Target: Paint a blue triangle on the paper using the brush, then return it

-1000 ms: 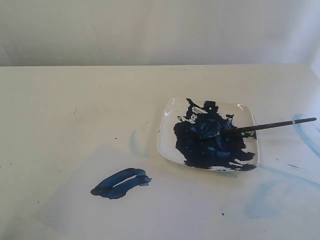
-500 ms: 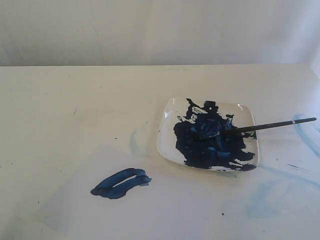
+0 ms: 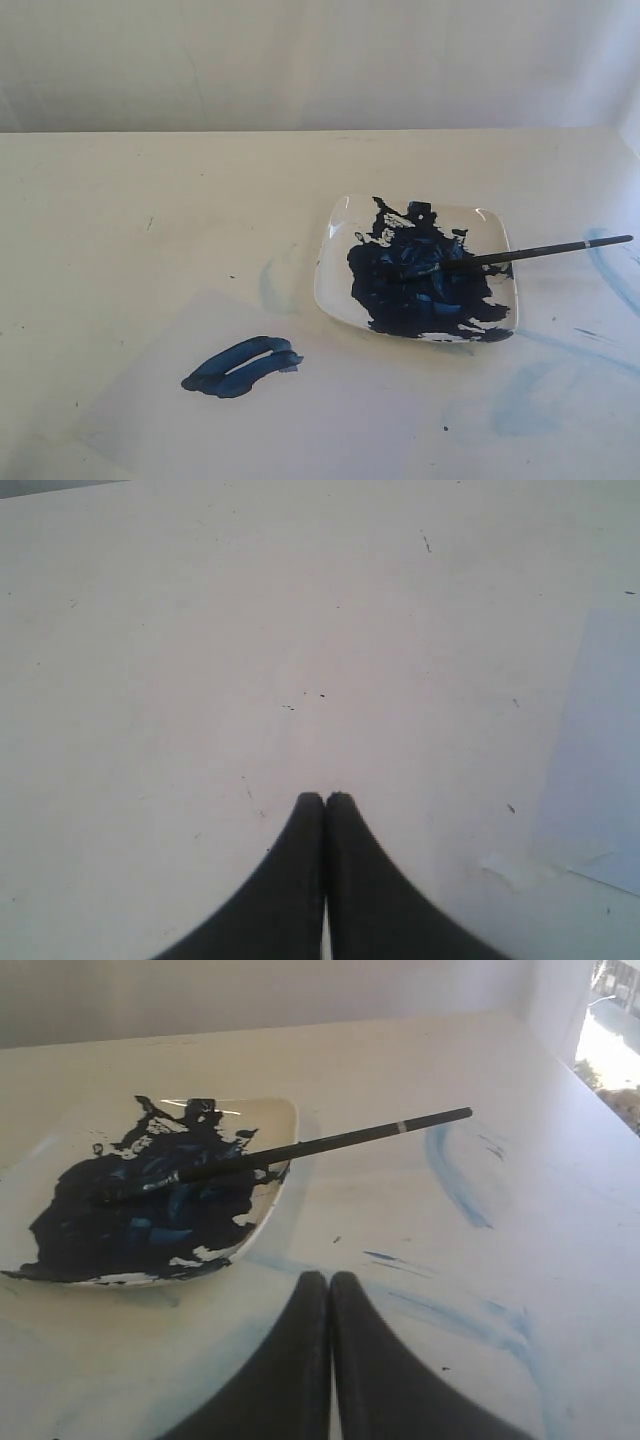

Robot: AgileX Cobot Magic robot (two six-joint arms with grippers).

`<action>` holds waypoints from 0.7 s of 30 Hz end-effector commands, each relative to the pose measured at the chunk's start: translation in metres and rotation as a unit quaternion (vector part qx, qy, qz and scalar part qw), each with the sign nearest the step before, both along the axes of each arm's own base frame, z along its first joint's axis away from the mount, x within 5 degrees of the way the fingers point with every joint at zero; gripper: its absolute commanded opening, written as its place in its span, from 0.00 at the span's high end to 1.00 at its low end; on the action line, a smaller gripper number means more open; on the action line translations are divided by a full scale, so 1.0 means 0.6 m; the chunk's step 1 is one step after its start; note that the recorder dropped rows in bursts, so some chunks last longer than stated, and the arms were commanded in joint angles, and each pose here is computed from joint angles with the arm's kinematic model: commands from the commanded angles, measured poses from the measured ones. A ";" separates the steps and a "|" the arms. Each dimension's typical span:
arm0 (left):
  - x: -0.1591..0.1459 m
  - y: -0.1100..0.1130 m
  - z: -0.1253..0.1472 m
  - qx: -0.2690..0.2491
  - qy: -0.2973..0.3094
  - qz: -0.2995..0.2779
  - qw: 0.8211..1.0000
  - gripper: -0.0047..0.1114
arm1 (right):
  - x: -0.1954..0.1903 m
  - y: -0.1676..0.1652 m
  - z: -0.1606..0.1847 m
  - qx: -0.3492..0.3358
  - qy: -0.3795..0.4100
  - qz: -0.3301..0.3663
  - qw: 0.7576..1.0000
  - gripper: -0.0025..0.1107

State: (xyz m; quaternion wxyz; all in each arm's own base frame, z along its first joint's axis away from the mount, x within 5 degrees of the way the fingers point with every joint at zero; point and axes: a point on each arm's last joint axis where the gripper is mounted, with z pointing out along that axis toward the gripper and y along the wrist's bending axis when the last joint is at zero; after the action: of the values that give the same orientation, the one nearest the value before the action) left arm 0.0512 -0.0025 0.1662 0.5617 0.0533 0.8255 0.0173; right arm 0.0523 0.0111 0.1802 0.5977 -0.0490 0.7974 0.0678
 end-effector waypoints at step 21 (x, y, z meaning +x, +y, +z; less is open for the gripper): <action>0.000 0.000 -0.002 -0.002 0.000 0.001 1.000 0.96 | 0.000 0.002 0.003 -0.002 -0.011 0.010 1.000 0.98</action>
State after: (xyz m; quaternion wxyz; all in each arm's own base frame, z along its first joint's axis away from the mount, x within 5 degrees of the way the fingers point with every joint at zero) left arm 0.0512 -0.0025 0.1662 0.5617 0.0533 0.8255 0.0173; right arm 0.0521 0.0121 0.1802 0.5978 -0.0590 0.7964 0.0699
